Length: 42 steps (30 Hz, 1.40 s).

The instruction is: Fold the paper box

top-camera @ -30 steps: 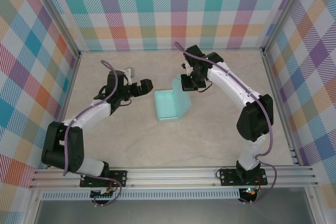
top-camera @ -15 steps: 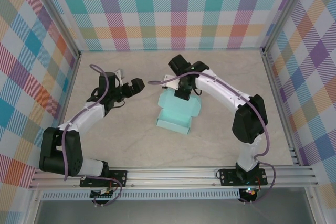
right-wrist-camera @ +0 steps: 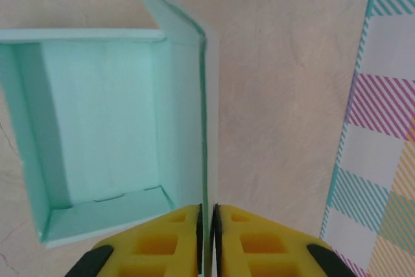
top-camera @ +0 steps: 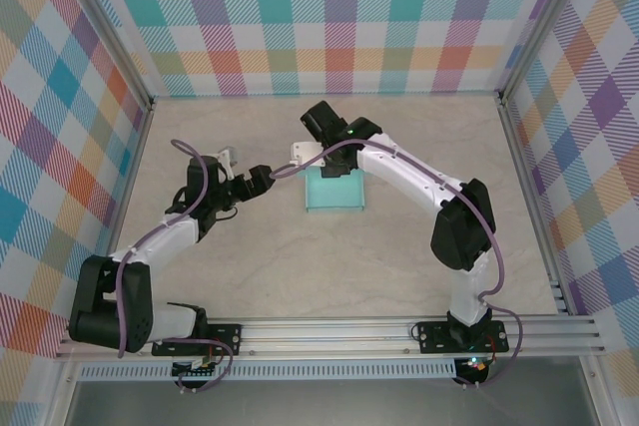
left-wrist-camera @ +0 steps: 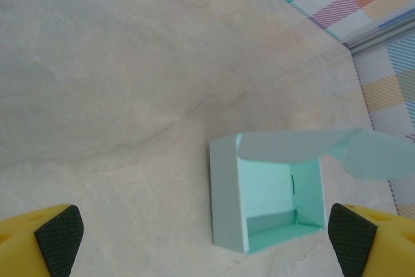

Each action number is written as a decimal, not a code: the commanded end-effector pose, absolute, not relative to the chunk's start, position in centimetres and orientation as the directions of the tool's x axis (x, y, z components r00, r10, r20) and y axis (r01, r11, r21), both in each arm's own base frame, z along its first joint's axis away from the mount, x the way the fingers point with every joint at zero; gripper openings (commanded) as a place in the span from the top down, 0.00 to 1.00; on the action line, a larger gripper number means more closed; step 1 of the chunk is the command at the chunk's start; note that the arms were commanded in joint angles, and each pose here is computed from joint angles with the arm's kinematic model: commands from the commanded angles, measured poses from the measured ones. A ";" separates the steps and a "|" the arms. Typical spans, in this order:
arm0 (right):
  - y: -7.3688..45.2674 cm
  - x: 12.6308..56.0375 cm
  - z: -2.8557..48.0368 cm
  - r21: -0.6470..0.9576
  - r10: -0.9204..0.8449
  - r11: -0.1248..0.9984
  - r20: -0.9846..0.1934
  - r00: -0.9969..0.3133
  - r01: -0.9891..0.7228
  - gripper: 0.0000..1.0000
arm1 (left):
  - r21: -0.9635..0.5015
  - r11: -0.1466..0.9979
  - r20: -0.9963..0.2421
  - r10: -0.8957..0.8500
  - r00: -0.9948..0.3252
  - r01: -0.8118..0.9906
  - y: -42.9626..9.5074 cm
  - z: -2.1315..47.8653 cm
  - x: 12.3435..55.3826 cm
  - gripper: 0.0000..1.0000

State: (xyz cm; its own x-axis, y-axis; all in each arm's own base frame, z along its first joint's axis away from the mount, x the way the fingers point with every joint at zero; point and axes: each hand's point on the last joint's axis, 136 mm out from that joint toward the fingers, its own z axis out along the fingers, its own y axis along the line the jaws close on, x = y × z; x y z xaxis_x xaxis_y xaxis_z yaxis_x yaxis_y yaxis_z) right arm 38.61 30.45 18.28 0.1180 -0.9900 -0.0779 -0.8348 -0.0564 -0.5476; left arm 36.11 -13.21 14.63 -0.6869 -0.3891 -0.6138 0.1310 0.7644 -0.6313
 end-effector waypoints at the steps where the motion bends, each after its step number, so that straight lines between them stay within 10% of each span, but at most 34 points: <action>1: 31.2 39.2 19.5 -0.578 -0.988 -0.056 -0.088 0.130 -0.814 0.76 | -0.557 0.792 -0.723 -0.313 -0.616 0.251 -14.0 15.8 35.7 0.01; 7: 30.7 38.0 24.9 -0.480 -0.904 0.282 -0.423 -0.063 -0.831 0.39 | -0.475 0.814 -0.771 -0.202 -0.604 0.334 -15.7 15.5 35.3 0.05; 15: 19.5 39.9 29.5 0.167 -0.222 0.828 -0.779 -0.586 -0.536 0.34 | -0.322 0.837 -0.841 -0.038 -0.540 0.442 -18.8 16.5 37.2 0.10; 19: 14.8 40.2 27.0 0.533 0.125 0.748 -0.699 -0.705 -0.396 0.33 | -0.374 0.822 -0.817 -0.073 -0.572 0.429 -20.4 16.2 38.9 0.11; 23: 13.4 40.5 23.0 0.839 0.299 0.522 -0.345 -0.890 -0.150 0.31 | -0.455 0.794 -0.798 -0.161 -0.581 0.404 -20.5 17.4 39.9 0.10; 31: 14.3 41.8 18.4 0.914 0.335 0.391 -0.027 -0.942 0.113 0.30 | -0.741 0.609 -0.594 -0.401 -0.697 0.282 -19.1 20.1 42.4 0.05; 42: 16.0 44.6 16.3 0.912 0.338 0.272 0.209 -0.918 0.308 0.28 | -0.890 0.359 0.057 -0.522 -0.851 -0.280 -18.5 13.9 44.2 0.00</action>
State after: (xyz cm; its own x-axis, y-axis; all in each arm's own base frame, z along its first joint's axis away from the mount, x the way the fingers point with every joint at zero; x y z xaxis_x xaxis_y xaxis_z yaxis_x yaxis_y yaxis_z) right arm 44.10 15.20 15.96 -0.9270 0.3546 0.1223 0.2478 0.3340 0.9094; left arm 45.61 -17.43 15.22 -0.8249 -0.5351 -0.1824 -0.1129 0.4721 -0.8743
